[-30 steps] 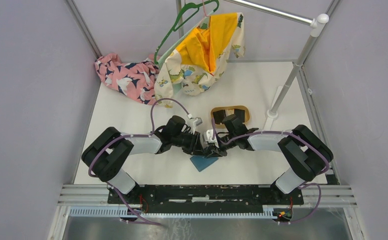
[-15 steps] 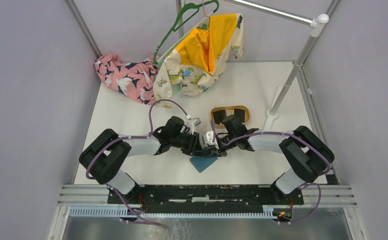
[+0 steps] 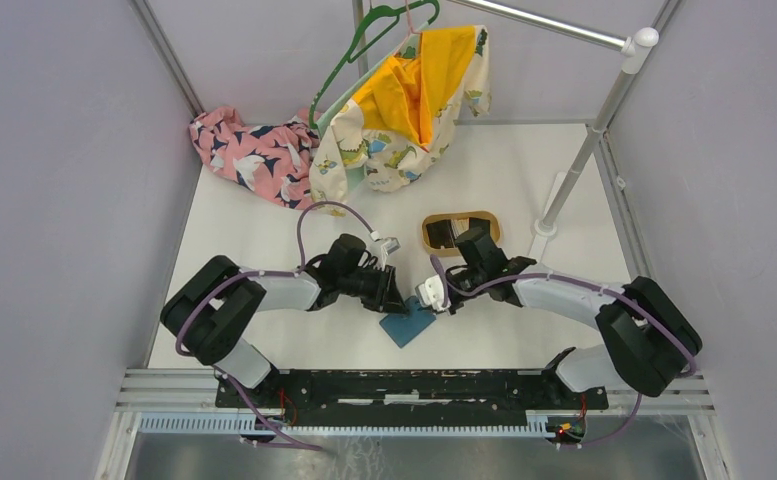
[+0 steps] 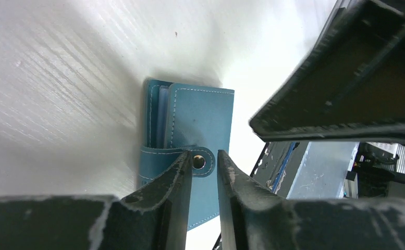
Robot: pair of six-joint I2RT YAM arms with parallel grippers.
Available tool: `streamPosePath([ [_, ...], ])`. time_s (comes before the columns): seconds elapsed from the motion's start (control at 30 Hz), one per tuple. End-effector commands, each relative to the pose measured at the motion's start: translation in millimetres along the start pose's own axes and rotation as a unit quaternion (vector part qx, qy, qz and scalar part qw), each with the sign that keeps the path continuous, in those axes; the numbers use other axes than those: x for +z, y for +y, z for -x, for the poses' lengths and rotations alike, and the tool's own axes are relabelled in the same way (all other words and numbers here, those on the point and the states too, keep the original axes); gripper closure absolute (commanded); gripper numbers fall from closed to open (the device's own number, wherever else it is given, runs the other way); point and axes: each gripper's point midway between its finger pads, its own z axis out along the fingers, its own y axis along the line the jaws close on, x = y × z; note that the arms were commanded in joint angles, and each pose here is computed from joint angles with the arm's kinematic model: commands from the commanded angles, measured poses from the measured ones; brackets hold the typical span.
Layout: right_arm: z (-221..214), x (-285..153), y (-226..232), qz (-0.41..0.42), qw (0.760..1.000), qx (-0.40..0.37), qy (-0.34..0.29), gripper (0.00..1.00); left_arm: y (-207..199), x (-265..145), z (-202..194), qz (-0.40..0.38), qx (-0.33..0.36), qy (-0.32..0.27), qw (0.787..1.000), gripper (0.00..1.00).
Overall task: Put the credit cards into the card holder
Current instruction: Close the card holder at the center of the board.
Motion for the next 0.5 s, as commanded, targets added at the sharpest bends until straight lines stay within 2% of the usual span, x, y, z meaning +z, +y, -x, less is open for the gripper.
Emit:
streamPosePath([
  [0.0, 16, 0, 6, 0.007, 0.995, -0.101, 0.000, 0.74, 17, 0, -30, 0.028, -0.056, 0.044, 0.997, 0.70],
  [0.2, 16, 10, 4, 0.006, 0.992, -0.120, 0.030, 0.75, 21, 1, -32, 0.035, -0.064, 0.047, 0.996, 0.77],
  [0.47, 11, 21, 3, 0.002, 0.986, -0.147, 0.082, 0.76, 30, 2, -37, 0.056, -0.068, 0.058, 0.994, 0.83],
])
